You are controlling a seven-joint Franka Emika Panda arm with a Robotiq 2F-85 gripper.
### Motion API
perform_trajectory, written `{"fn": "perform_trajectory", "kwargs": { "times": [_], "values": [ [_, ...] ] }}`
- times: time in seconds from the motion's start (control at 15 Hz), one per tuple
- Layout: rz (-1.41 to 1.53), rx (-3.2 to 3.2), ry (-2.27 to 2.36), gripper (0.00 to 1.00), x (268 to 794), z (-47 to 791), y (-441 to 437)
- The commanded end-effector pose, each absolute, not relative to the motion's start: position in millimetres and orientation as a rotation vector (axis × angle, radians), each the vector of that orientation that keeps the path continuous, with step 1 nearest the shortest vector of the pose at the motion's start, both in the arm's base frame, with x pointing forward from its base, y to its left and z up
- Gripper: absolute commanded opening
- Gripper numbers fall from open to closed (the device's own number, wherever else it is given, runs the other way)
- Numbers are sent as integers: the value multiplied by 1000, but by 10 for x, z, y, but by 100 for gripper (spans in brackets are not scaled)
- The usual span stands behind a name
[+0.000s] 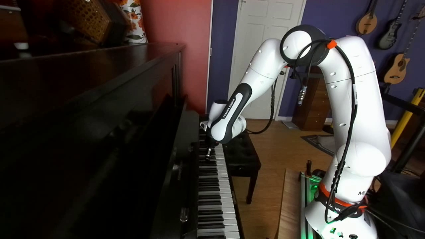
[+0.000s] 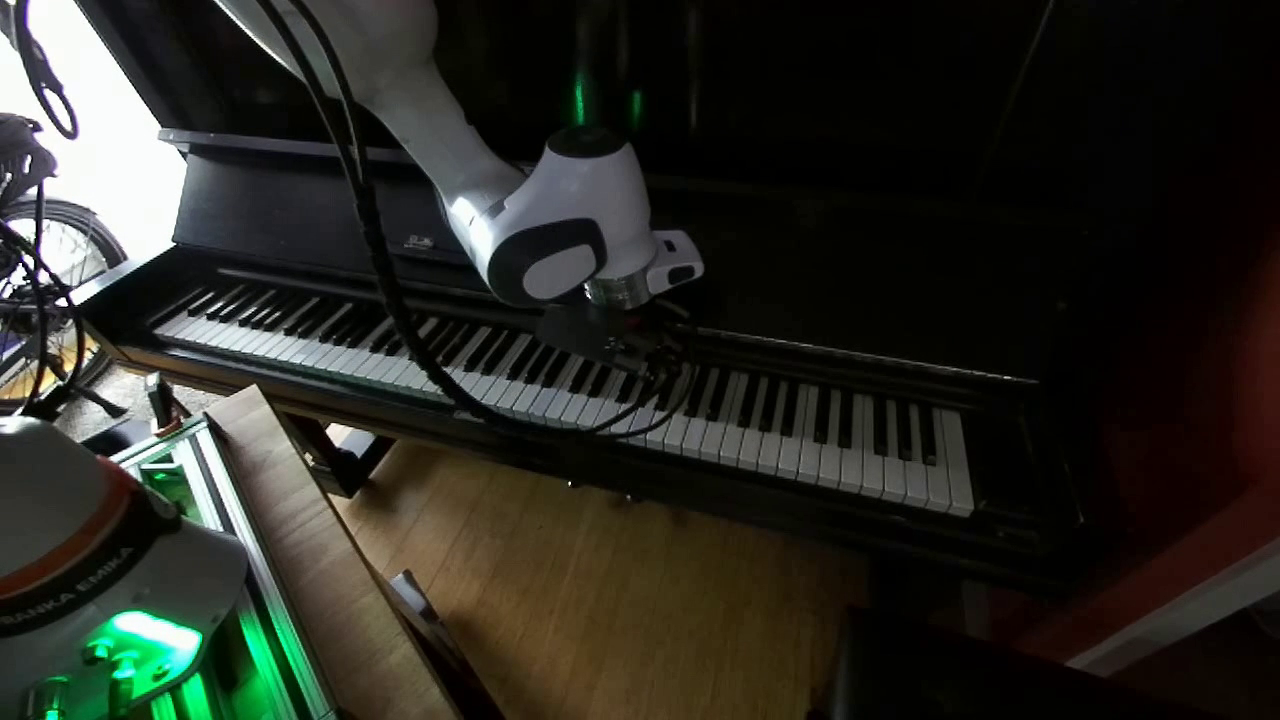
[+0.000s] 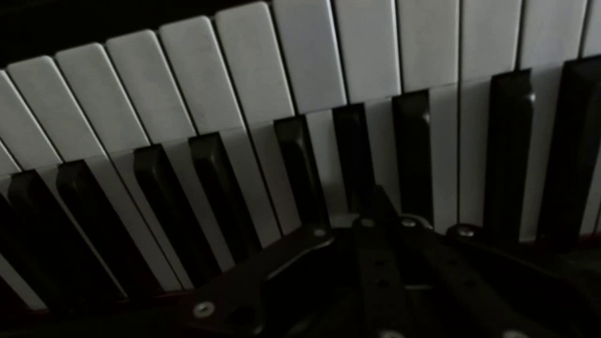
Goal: Press the third a sharp key from the right on piano
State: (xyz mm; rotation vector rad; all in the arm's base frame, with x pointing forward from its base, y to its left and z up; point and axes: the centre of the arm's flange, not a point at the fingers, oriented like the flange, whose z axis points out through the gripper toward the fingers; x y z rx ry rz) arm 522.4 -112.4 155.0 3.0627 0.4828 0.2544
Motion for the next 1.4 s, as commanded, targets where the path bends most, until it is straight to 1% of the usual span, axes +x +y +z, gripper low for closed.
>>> {"fn": "perform_trajectory", "kwargs": {
  "times": [0.0,0.13,0.2,0.27,0.33,0.4,0.47,0.8,0.87,1.0,1.07,1.33],
  "values": [
    [266,3058,494,0,5222,1629,-1144],
    [280,3063,505,0,5222,1728,-1120],
    [288,3060,508,2,5220,1788,-1103],
    [297,3060,506,20,5223,1835,-1088],
    [303,3063,499,27,5224,1894,-1064],
    [310,3062,499,30,5219,1952,-1044],
    [314,3065,498,36,5210,2013,-1028],
    [278,3039,507,74,5126,2304,-1041],
    [264,3038,500,83,5100,2370,-1046],
    [244,3028,492,96,5043,2521,-1058],
    [231,3026,481,100,5006,2618,-1059],
    [168,3030,437,100,4883,2963,-1061]
  ]
}}
